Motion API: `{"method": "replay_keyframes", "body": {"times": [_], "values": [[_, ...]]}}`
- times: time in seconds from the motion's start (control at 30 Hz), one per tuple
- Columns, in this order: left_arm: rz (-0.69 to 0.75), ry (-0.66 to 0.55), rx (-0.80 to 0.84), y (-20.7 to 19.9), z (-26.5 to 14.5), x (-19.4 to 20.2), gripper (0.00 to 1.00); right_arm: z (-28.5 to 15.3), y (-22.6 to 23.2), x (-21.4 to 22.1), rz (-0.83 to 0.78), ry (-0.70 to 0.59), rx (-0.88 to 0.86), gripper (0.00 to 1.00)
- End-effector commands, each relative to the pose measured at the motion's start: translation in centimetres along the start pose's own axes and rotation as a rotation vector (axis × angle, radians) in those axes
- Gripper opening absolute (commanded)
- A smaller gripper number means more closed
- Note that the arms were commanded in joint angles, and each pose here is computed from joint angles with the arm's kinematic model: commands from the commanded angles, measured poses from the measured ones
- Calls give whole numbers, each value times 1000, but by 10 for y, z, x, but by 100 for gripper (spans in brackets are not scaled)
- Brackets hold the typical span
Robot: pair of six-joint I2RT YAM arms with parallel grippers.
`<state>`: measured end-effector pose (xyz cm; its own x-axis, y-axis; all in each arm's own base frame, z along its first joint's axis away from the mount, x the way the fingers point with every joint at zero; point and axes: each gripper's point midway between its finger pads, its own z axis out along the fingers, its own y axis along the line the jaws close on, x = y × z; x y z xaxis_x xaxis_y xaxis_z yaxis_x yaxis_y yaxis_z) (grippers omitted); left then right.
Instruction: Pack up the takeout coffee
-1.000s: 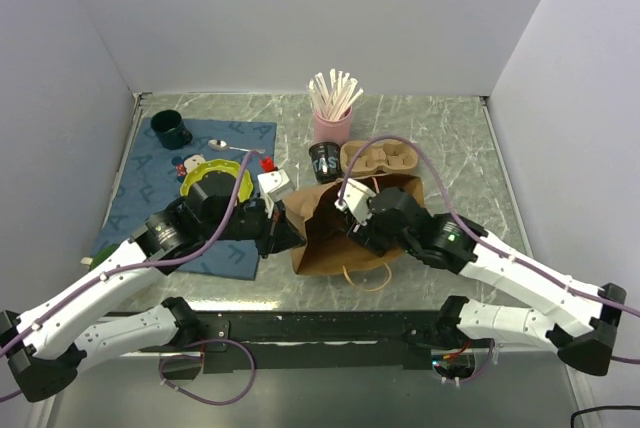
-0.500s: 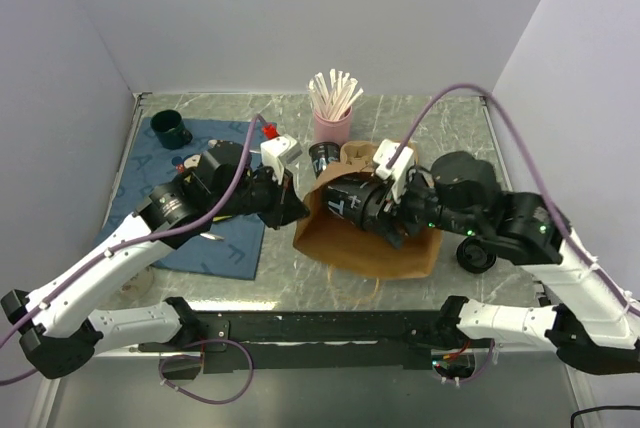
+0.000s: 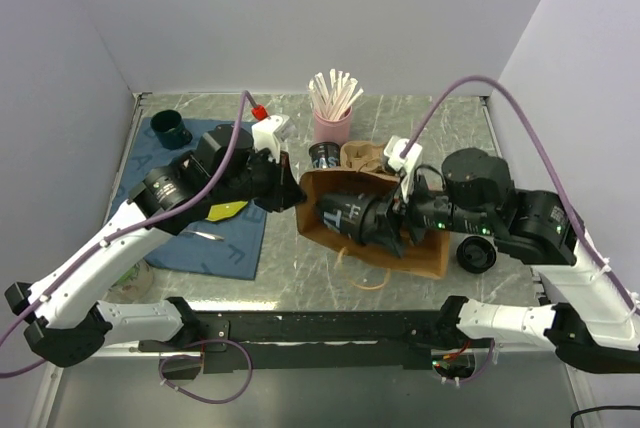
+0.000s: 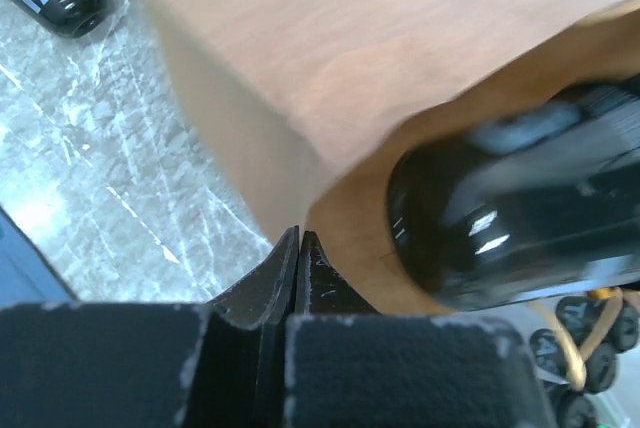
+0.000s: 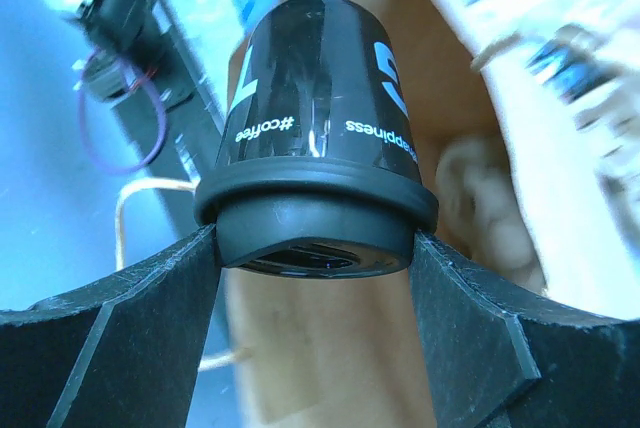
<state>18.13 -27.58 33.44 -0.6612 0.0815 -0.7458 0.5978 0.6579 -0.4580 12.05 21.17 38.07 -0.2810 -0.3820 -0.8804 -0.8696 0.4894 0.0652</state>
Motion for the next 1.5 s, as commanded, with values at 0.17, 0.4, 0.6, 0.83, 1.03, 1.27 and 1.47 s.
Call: {"method": "replay_keyframes", "body": {"times": [0.17,0.4,0.6,0.83,1.03,1.27,1.47], "values": [[-81,39,-189,29,-14,11,1,-21,43,-19,186,-193,-207,46],[-116,123,-285,38,-13,17,1,-22,37,-70,205,-350,-187,46],[-136,155,-352,48,-13,22,1,-59,-50,-112,302,-436,328,45],[-123,128,-356,50,-17,19,1,-119,-114,-84,393,-368,783,41],[-103,97,-262,40,-21,24,1,-114,-129,-19,503,-114,915,44],[-49,57,-191,36,-40,34,1,-77,-129,52,774,153,819,44],[-19,13,-149,34,-57,39,1,-47,-118,103,1002,334,687,43]]}}
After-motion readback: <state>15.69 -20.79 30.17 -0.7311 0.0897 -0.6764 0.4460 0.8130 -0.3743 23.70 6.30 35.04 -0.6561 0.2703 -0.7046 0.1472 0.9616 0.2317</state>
